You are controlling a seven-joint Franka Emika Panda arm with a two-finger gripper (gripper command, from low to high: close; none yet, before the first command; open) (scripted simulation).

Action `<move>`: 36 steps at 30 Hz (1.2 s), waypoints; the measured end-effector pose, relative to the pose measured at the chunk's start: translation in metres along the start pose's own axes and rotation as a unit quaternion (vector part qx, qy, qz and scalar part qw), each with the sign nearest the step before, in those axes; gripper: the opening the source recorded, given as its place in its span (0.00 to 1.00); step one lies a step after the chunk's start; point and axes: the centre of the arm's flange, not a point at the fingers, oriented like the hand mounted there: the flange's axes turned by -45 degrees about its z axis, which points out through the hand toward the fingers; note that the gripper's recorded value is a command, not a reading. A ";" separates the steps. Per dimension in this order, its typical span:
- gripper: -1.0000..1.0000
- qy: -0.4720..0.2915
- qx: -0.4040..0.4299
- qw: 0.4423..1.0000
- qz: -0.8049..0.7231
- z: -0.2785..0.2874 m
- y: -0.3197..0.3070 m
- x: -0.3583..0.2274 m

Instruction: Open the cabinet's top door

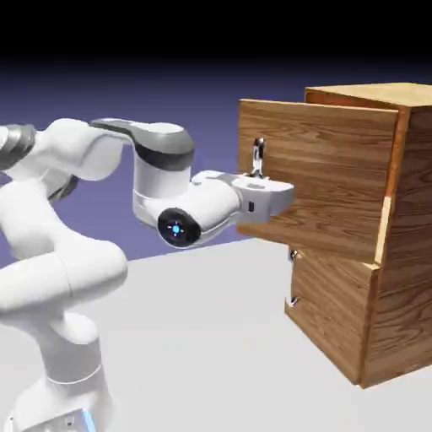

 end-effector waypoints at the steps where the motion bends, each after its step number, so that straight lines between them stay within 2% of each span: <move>1: 0.00 0.000 0.011 1.000 0.000 -0.006 0.003 0.000; 18: 0.00 0.000 0.219 0.976 0.000 -0.091 0.085 0.000; 35: 0.00 0.000 0.381 0.925 0.000 -0.133 0.174 0.000; 36: 1.00 0.000 0.384 0.923 0.000 -0.133 0.176 0.000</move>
